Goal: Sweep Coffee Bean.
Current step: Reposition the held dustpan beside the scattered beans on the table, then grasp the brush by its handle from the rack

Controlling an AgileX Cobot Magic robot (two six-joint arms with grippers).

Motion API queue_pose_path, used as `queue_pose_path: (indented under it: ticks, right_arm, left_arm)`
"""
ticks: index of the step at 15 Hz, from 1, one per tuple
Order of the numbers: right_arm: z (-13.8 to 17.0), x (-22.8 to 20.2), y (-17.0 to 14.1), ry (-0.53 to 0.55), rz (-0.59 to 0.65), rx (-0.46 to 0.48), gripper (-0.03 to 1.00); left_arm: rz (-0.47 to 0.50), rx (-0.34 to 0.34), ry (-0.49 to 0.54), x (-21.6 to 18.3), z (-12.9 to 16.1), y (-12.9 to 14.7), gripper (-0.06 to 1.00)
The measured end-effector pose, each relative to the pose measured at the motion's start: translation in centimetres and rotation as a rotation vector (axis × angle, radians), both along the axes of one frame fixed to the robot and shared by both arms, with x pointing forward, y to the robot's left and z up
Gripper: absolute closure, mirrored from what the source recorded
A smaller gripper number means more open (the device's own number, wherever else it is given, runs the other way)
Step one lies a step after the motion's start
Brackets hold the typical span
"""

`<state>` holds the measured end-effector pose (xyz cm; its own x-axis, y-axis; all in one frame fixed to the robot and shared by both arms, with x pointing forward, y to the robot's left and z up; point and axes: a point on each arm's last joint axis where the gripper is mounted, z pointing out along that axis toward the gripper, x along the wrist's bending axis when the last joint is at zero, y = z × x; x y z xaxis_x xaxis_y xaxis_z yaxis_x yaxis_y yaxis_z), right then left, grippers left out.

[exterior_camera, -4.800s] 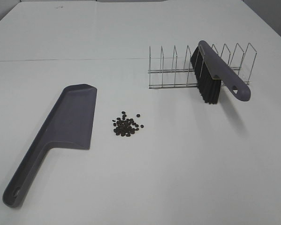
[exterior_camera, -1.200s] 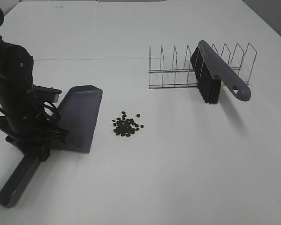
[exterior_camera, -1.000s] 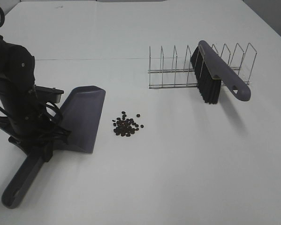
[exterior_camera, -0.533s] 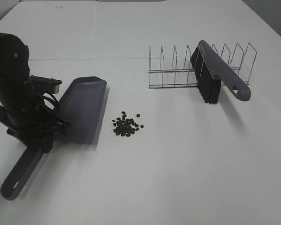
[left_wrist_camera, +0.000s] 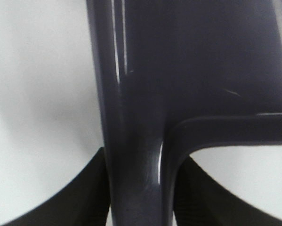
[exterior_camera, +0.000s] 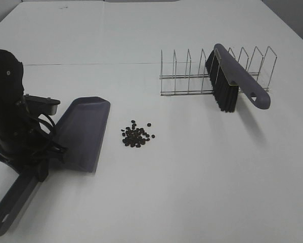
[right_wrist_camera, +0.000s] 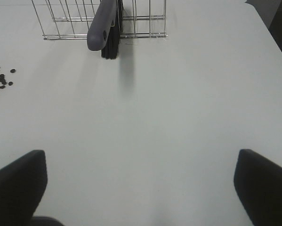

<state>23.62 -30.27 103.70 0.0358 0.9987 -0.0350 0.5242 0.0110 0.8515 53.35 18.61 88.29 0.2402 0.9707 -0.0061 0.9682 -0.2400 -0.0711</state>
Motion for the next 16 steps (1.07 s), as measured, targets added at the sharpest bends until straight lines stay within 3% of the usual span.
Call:
queue_pose_path:
  ticks: [2,4,7,9,11,12,16]
  right_arm:
    - [0.0,0.1,0.0,0.01,0.001,0.006,-0.02]
    - [0.8,1.6,0.4,0.106,0.022,0.049,-0.02]
    - [4.0,5.5,0.9,0.24,0.047,0.114,-0.02]
    - [5.1,8.4,1.0,0.273,0.046,0.127,-0.02]
    - [5.6,12.2,1.3,0.29,0.048,0.169,-0.02]
    - [6.1,17.3,1.4,0.397,0.045,0.189,-0.02]
    - [5.0,30.2,1.1,0.612,0.03,0.153,-0.02]
  left_arm:
    - [0.001,-0.005,-0.014,0.1,-0.1,0.0,0.61]
    - [0.001,-0.011,-0.029,0.2,-0.1,-0.1,0.61]
    - [0.002,-0.015,-0.04,0.3,-0.1,-0.1,0.61]
    - [0.002,-0.019,-0.051,0.4,-0.1,-0.1,0.61]
    - [0.001,-0.02,-0.057,0.4,-0.1,-0.1,0.61]
    - [0.001,-0.016,-0.045,0.3,-0.1,-0.1,0.61]
    - [0.002,-0.011,-0.03,0.2,-0.1,-0.1,0.61]
